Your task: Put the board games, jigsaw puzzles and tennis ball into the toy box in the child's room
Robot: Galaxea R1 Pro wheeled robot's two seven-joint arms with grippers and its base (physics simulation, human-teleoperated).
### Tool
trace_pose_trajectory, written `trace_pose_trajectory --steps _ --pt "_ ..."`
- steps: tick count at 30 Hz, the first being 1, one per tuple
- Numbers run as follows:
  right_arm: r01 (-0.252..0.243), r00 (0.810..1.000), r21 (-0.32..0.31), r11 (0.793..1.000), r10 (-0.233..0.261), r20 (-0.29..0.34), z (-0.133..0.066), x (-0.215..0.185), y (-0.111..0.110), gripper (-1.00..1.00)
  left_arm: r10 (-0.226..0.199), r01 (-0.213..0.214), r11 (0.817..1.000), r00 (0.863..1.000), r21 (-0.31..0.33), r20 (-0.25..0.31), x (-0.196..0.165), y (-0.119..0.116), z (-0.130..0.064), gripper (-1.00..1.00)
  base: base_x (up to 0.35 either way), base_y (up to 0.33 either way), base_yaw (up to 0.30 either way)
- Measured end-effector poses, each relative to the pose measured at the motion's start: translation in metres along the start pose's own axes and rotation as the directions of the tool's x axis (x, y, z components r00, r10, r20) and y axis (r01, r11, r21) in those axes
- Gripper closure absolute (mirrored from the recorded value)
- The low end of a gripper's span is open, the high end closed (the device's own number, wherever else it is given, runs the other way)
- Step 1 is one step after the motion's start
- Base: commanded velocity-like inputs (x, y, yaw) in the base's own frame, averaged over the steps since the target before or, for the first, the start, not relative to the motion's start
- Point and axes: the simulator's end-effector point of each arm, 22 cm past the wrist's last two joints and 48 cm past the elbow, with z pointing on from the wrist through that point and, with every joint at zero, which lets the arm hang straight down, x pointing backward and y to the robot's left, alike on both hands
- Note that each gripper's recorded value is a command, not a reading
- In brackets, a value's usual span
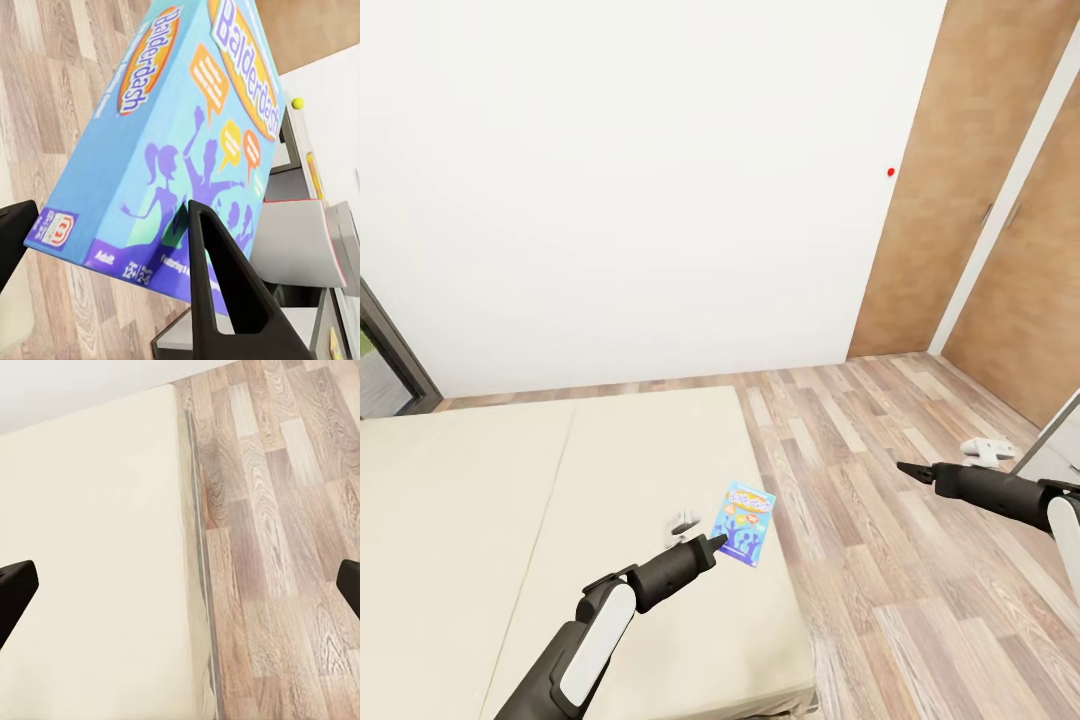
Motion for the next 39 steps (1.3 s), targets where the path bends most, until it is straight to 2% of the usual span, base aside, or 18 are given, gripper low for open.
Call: trace_pose_trajectory --steps 18,39 --pt "0.010 1.000 -0.019 1.000 -0.010 -0.018 0.005 0.008 0.012 -1.00 -0.010 0.010 1.000 1.000 -0.003 0.010 -0.002 0.009 -0.008 1.00 0.000 0.000 -0.011" --pt "0.014 1.000 -0.024 1.000 -0.015 -0.021 0.006 0.010 0.016 -1.00 -0.013 0.013 1.000 1.000 -0.003 0.011 -0.002 0.011 -0.009 1.00 0.000 0.000 -0.210"
